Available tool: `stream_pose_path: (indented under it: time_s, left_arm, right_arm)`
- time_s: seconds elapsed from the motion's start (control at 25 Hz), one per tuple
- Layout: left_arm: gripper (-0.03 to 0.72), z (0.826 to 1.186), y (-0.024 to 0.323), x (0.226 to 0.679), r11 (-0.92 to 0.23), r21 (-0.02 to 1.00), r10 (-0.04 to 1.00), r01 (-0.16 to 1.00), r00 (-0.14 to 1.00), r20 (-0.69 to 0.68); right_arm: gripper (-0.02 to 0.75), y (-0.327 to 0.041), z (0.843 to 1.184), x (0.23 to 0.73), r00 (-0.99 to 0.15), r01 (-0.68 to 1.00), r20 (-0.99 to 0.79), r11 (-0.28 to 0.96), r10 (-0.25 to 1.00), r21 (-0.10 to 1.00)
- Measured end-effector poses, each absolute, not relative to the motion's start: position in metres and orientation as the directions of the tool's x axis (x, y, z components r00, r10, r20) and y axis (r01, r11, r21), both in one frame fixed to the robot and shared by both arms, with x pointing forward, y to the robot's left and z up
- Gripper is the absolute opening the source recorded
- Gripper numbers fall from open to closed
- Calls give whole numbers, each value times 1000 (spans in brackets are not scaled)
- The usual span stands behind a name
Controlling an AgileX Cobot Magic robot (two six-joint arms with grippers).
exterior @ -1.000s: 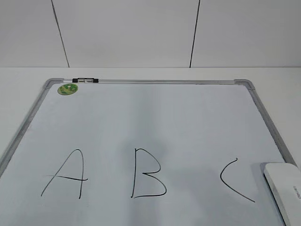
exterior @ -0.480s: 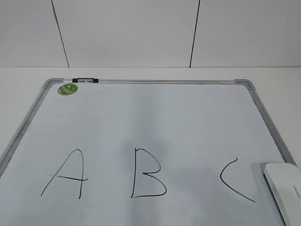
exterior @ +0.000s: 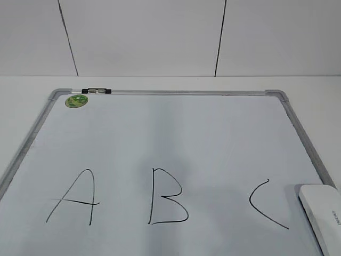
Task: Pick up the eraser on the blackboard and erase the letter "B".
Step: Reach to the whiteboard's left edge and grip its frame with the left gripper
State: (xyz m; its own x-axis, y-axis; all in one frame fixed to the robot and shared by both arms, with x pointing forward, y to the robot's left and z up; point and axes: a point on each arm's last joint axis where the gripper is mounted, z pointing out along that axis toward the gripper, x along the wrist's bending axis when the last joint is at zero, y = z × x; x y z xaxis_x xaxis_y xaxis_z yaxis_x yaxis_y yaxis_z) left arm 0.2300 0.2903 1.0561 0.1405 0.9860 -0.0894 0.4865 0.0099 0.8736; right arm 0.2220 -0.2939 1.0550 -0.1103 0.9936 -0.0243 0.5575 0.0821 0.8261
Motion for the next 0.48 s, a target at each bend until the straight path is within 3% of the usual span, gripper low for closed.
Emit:
stream_pose_path:
  time_s: [0.32, 0.48]
  left_arm:
    - [237, 1058, 288, 231, 24, 876, 982, 482, 155, -112]
    - [238, 1068, 288, 237, 15, 841, 982, 541, 151, -115]
  right_arm:
    - [572, -287, 1070, 251, -109, 720, 92, 15, 990, 693]
    - [572, -286, 1076, 274, -79, 793, 120, -10, 990, 609]
